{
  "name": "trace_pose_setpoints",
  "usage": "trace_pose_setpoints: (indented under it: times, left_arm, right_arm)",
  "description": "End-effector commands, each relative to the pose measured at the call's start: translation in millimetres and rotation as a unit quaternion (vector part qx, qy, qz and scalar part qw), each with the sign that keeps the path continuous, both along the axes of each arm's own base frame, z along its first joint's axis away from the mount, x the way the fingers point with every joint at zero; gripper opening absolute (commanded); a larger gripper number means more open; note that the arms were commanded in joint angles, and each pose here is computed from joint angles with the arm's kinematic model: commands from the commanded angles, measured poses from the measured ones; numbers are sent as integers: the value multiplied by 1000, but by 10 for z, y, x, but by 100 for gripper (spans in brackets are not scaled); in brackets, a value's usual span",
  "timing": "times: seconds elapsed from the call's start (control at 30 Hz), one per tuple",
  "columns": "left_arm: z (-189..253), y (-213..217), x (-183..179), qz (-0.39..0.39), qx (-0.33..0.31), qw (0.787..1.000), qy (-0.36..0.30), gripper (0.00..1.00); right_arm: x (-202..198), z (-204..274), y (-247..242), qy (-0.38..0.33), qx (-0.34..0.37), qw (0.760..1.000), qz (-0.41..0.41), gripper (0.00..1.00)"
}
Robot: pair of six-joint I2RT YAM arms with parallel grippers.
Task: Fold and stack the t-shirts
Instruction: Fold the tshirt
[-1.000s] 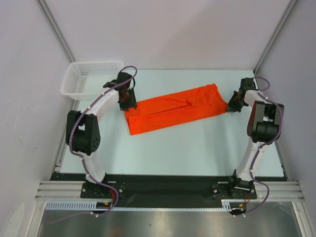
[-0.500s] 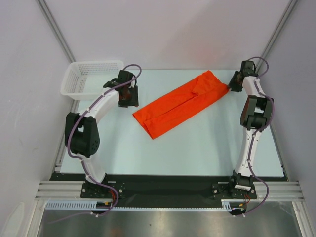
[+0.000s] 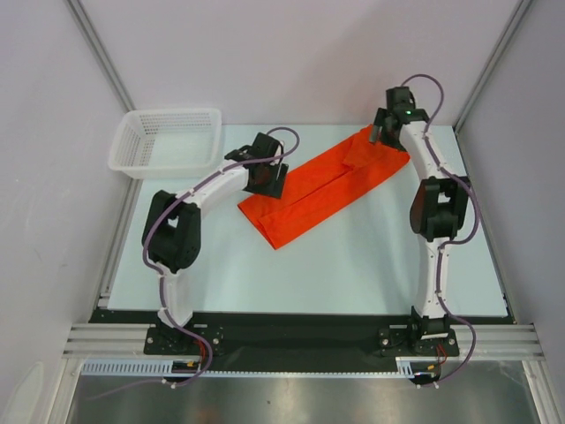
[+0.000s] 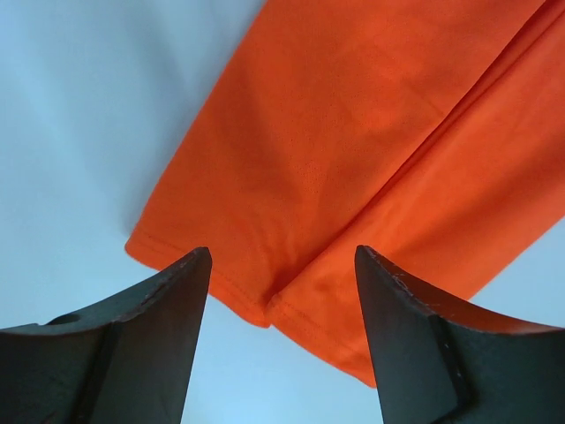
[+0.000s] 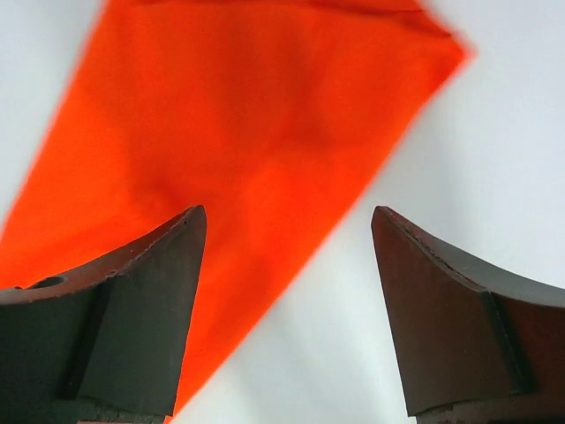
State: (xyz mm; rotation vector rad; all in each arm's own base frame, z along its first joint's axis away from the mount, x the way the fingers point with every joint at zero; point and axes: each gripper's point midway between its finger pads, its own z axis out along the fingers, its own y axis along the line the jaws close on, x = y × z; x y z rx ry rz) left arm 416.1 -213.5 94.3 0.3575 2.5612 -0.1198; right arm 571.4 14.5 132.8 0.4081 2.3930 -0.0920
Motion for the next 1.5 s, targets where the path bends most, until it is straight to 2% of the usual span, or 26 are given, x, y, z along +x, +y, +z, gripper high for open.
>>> trace_pose_setpoints:
  times: [0.0, 0.23, 0.37, 0.5, 0.53, 0.6, 0.63, 0.73, 0.83, 1.1, 1.47]
  left_arm:
    - [-38, -45, 124, -17, 19, 1000, -15, 72]
    - [-180, -93, -51, -39, 1, 999, -2, 73]
    - [-174, 109, -89, 2, 26, 1000, -5, 70]
    - [182, 319, -125, 70, -32, 996, -40, 68]
    - [428, 397, -153, 86, -48, 993, -66, 68]
    - [477, 613, -265, 129, -58, 987, -74, 68]
    - [724, 698, -338, 141, -74, 982, -100, 68]
    - [816, 981, -568, 185, -65, 974, -111, 69]
    - [947, 1172, -792, 210, -70, 967, -123, 70]
    - [1168, 1481, -1151, 237, -91, 956, -148, 71]
    - [1516, 1652, -1359, 246, -113, 946, -180, 73]
  right_arm:
    - [-49, 88, 530, -10, 3, 1000, 12, 80]
    - [-138, -88, 1392, -4, 18, 998, 53, 78]
    - [-352, -118, 1788, 10, 30, 995, 93, 77]
    - [-702, -96, 2217, 20, 51, 991, 123, 76]
    - [-783, -92, 2321, 22, 62, 990, 125, 75]
    - [-979, -82, 2560, 26, 93, 990, 103, 75]
    - [-1034, -82, 2624, 29, 101, 990, 92, 76]
    - [-1294, -118, 3002, 45, 139, 987, 72, 80]
    - [-1483, -186, 3255, 44, 143, 987, 54, 81]
    - [-1646, -443, 3539, 34, 76, 995, 53, 82]
    - [-1643, -821, 3721, 26, 16, 996, 78, 77]
